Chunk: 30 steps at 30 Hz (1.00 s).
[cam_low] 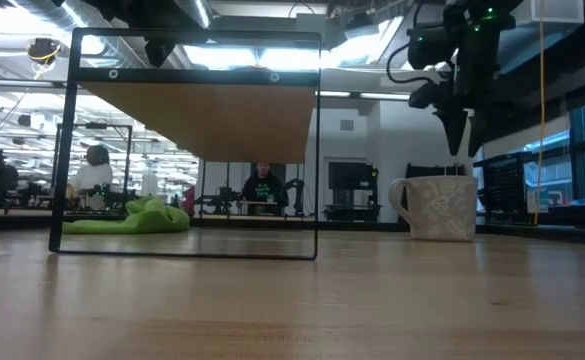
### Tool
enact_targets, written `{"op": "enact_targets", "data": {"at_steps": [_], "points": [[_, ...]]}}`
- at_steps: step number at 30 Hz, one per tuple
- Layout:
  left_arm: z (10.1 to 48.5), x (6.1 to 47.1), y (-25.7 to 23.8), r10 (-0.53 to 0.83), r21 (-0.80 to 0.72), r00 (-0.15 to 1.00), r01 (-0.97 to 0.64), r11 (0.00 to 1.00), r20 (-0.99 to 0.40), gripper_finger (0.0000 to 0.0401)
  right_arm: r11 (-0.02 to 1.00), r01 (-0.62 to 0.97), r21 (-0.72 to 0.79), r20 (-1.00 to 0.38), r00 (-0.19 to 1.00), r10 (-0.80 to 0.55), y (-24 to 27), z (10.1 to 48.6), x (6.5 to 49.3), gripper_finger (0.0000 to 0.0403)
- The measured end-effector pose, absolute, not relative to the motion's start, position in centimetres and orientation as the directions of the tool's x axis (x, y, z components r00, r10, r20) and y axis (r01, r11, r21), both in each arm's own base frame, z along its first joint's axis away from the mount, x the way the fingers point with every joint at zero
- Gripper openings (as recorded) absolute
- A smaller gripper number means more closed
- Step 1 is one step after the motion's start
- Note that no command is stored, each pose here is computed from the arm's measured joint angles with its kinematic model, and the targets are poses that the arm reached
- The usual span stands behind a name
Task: Stack small to large cups/mugs on shelf
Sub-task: Put the gray mug on the shelf
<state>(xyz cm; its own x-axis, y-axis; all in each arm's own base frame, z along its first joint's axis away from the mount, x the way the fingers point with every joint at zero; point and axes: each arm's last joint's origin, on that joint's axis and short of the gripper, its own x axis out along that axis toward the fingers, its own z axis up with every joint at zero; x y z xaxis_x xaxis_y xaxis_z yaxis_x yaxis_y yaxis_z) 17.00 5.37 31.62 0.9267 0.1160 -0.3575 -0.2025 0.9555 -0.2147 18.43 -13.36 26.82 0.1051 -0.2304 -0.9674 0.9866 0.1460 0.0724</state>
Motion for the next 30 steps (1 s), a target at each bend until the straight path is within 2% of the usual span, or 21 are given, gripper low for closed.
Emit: {"op": "enact_targets", "data": {"at_steps": [5,9,14,20,26,30], "points": [[31.6,17.0,5.4,0.116,-0.215,0.927,-0.203,0.955,-0.357,0.0014,0.141,0.988,0.055,-0.976,0.083,-0.203,-12.2,26.7,18.8,0.0175],[31.6,17.0,5.2,0.109,-0.215,0.928,-0.196,0.957,-0.357,0.0014,0.141,0.989,0.039,-0.978,0.066,-0.196,-11.7,26.4,18.9,0.0183],[31.6,17.1,5.0,0.095,-0.215,0.929,-0.181,0.96,-0.357,0.0014,0.118,0.992,0.05,-0.99,0.065,-0.129,-11.2,24.0,18.6,0.0185],[31.6,17.2,4.9,0.089,-0.216,0.93,-0.175,0.961,-0.357,0.0014,0.107,0.987,0.119,-0.979,0.134,-0.156,-11.3,22.8,18.9,0.0185],[31.6,17.2,4.9,0.089,-0.215,0.93,-0.175,0.961,-0.357,0.0014,0.091,0.99,0.103,-0.986,0.113,-0.12,-11.0,21.3,18.4,0.0184],[31.6,17.1,4.9,0.095,-0.213,0.929,-0.18,0.96,-0.358,0.0014,0.078,0.988,0.135,-0.984,0.143,-0.111,-10.9,20.4,18.4,0.0166]]}}
